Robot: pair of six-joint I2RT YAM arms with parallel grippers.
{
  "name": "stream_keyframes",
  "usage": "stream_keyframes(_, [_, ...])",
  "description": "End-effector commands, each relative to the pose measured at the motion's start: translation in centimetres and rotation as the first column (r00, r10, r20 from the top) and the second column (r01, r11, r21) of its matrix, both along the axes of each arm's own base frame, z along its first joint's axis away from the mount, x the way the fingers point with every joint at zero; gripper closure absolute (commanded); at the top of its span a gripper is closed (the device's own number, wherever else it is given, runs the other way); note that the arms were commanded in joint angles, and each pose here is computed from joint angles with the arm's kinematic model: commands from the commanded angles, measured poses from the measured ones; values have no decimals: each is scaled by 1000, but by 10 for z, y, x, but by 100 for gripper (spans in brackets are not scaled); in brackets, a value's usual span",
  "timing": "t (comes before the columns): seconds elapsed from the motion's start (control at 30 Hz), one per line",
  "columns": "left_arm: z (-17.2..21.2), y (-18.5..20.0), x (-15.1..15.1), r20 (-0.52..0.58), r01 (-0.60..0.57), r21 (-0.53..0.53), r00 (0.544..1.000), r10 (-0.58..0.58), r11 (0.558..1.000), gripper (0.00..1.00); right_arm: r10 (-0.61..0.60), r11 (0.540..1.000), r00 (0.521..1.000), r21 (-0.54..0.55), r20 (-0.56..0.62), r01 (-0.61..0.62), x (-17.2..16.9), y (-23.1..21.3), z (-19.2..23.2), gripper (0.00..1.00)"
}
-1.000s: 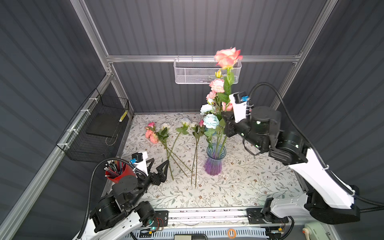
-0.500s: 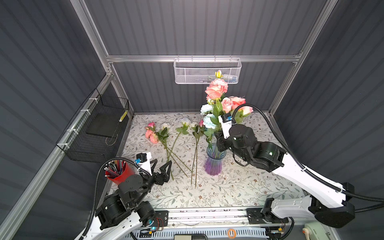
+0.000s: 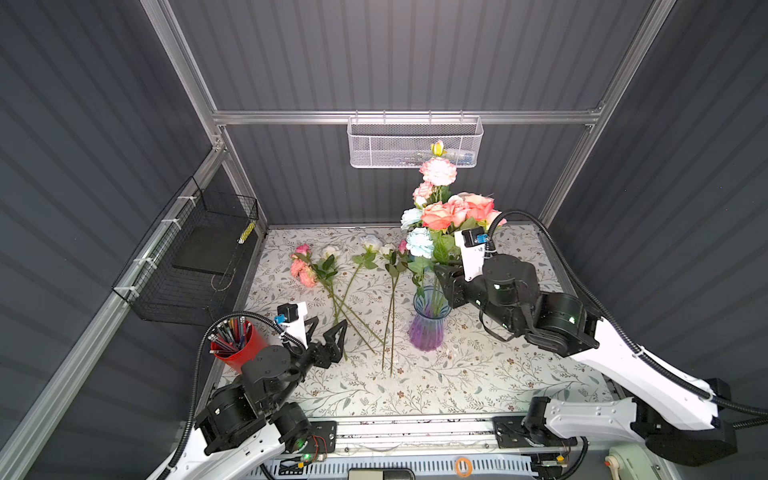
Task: Arrange the flowers into the vase
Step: 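Lower the pink rose stem into the purple-blue vase with right gripper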
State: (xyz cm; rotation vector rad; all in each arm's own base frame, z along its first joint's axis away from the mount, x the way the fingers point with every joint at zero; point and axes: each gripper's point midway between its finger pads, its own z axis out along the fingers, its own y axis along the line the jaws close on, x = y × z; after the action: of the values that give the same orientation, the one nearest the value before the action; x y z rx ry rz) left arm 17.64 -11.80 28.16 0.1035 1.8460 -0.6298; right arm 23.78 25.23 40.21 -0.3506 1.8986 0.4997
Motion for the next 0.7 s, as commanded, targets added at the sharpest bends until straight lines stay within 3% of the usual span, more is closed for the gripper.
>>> stream_keyframes(0.0, [-1,-3,0,-4,7,-19,1000,-7,1000,14,-16,998,999,66,43,13,-16,-24,39,53])
stream_keyframes(0.27, [-3,-2,1,-1,-2,-18,1000,2,1000,13,-139,984,986,128,97,126,-30,-85,71,47])
stream_keyframes(0.53, [-14,4,5,-18,-47,-14,999,46,999,12,-275,957,961,94,-22,275,-36,-128,27,45])
stream_keyframes(0.67, [-20,15,9,-37,-123,-20,992,123,992,6,-326,939,937,66,-128,336,-41,-149,-7,44])
